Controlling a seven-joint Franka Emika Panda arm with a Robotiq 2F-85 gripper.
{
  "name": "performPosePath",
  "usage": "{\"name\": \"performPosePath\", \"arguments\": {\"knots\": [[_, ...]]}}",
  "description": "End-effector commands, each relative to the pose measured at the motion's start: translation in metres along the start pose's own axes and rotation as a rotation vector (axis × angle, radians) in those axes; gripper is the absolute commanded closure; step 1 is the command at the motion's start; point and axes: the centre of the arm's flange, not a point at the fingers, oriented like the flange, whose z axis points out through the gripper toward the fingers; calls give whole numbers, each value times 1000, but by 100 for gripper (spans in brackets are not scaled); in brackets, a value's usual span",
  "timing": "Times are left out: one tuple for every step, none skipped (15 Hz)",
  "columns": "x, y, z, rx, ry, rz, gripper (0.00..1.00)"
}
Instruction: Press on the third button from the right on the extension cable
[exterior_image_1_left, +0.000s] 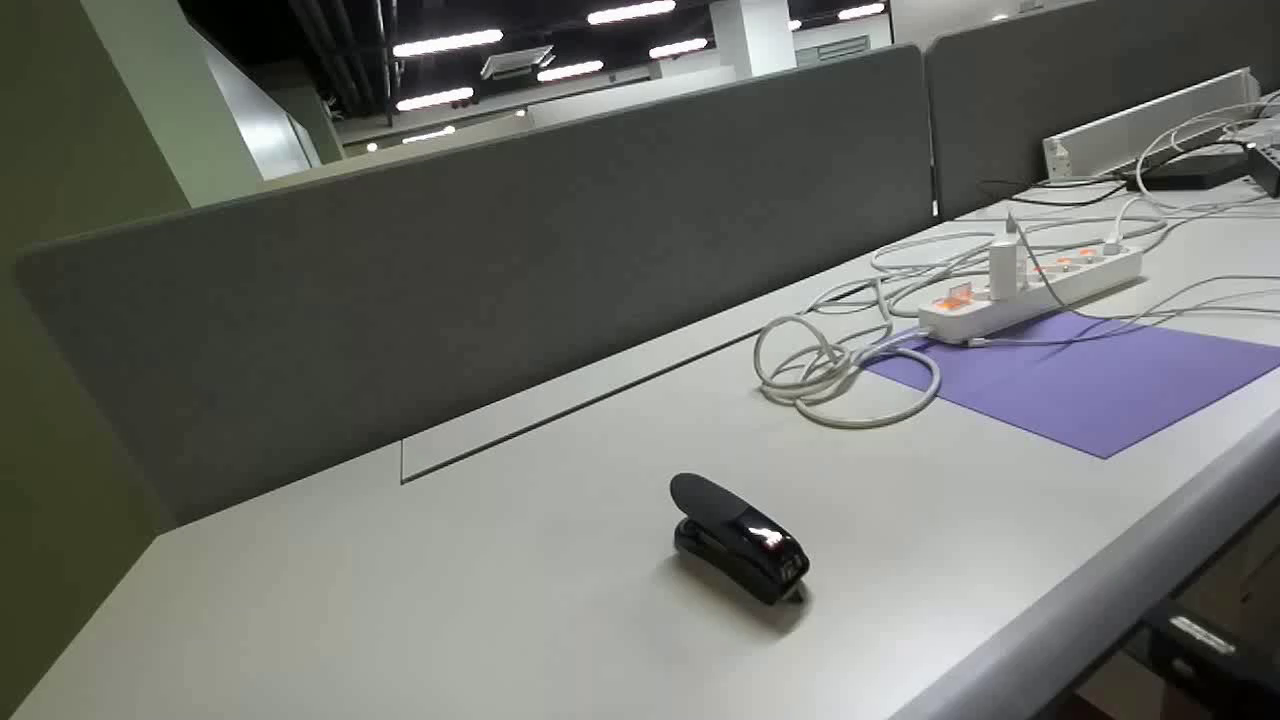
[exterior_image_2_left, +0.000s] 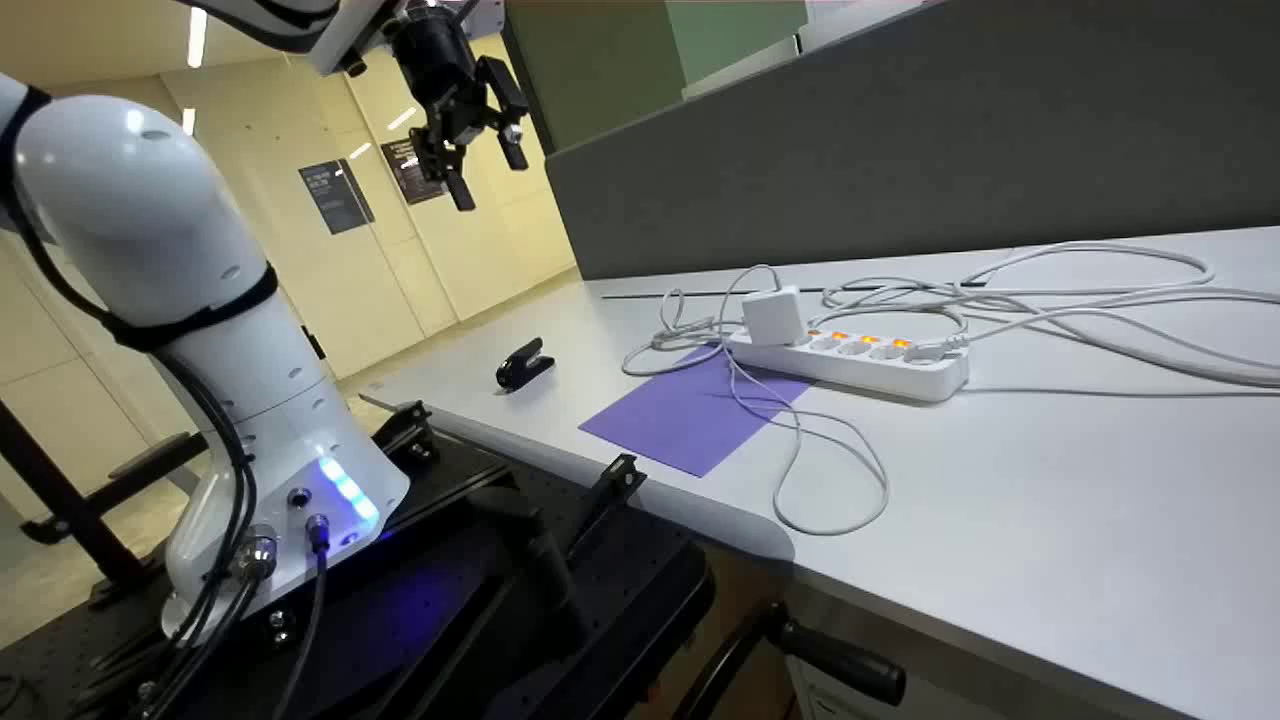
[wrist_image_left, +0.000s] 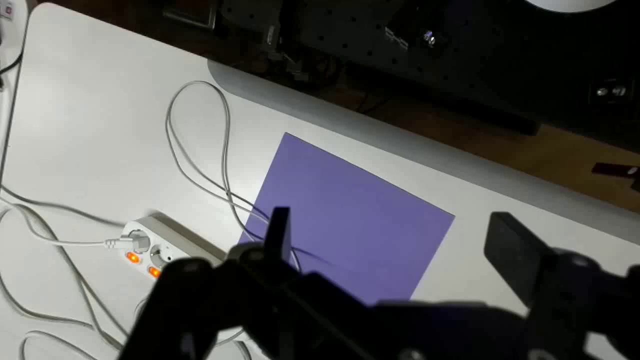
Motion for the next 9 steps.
{"name": "performPosePath", "arguments": {"knots": [[0, 0, 0, 0, -1, 0, 0], [0, 0, 0, 1, -2, 0, 0], [0, 0, 1, 1, -3, -1, 0], [0, 0, 1, 1, -4, -1, 0], [0, 0, 1, 2, -5, -1, 0], [1, 0, 1, 2, -5, -1, 0], [1, 0, 2, 2, -5, -2, 0], [1, 0, 2, 2, -5, -2, 0], [1, 0, 2, 2, -5, -2, 0]]}}
